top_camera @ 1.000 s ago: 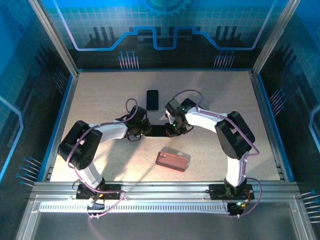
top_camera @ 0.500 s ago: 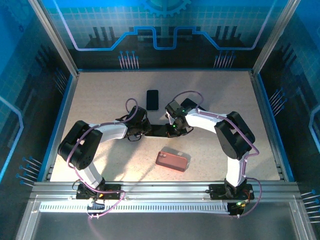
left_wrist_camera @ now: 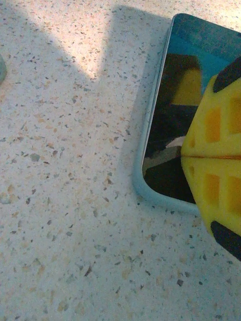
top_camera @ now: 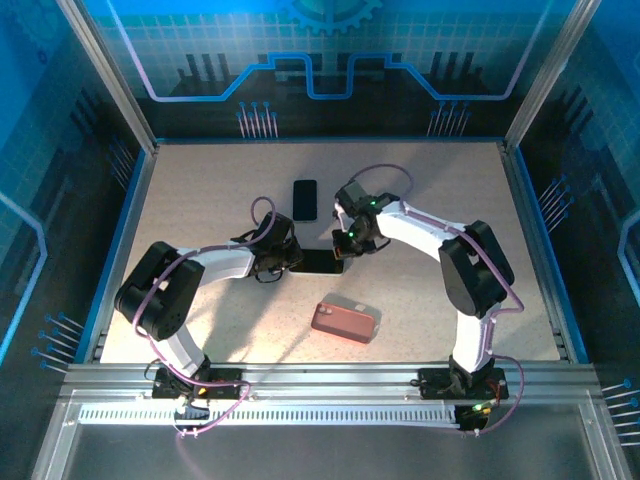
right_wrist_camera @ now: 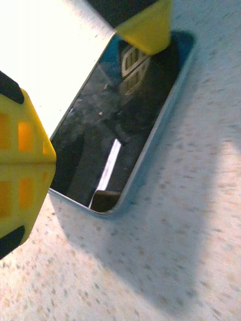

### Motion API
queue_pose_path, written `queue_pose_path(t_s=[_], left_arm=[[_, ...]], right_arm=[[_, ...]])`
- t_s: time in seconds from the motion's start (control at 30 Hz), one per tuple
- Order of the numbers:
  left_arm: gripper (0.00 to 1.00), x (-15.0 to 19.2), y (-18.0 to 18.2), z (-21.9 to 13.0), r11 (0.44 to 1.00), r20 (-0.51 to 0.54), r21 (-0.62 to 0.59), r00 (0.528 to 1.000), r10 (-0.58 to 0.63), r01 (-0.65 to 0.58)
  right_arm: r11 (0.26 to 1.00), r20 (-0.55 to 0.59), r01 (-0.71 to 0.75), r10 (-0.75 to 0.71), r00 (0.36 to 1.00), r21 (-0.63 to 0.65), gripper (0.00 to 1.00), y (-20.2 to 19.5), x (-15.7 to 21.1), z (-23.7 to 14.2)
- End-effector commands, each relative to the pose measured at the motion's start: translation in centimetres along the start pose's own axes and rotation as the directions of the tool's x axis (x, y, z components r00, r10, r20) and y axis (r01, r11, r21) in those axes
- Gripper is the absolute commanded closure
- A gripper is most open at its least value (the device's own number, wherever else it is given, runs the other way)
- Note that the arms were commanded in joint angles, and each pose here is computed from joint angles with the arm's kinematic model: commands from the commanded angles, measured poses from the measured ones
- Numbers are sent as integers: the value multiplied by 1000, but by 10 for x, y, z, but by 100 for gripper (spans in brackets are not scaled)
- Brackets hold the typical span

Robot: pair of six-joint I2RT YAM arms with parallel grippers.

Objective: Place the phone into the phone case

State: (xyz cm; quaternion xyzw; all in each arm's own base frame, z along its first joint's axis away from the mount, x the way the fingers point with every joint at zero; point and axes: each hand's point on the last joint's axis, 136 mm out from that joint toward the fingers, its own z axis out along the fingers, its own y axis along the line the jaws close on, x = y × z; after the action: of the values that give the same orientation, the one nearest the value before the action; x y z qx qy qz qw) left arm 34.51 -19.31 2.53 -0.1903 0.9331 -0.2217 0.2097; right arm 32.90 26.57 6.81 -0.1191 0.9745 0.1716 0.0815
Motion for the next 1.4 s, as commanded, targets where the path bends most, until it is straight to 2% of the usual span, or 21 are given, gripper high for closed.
queue_pose_path(t_s=[0.0, 0.4, 0.83, 1.03, 1.13, 1.37], left_arm=[[92, 11, 25, -4, 996, -13, -87, 1000, -19, 18], [90, -1, 11, -33, 999, 46, -41, 999, 3, -1], [91, 26, 22, -20, 998, 2, -47, 999, -33, 33], [91, 35, 29, -10, 997, -19, -70, 999, -45, 44], [91, 37, 32, -8, 996, -22, -80, 998, -51, 49], [91, 38, 37, -6, 994, -17, -94, 998, -54, 53]], right_arm=[[1000, -12, 13, -13, 1000, 22, 100, -9, -6, -7], [997, -46, 34, -30, 998, 71, 100, -24, -19, 11], [996, -107, 27, -18, 994, 86, 100, -33, -6, 37], [991, -159, 44, -23, 987, 126, 100, -38, 10, 57], [983, -203, 74, -38, 978, 171, 100, -42, 24, 71], [980, -287, 71, -15, 958, 186, 100, -42, 63, 97]])
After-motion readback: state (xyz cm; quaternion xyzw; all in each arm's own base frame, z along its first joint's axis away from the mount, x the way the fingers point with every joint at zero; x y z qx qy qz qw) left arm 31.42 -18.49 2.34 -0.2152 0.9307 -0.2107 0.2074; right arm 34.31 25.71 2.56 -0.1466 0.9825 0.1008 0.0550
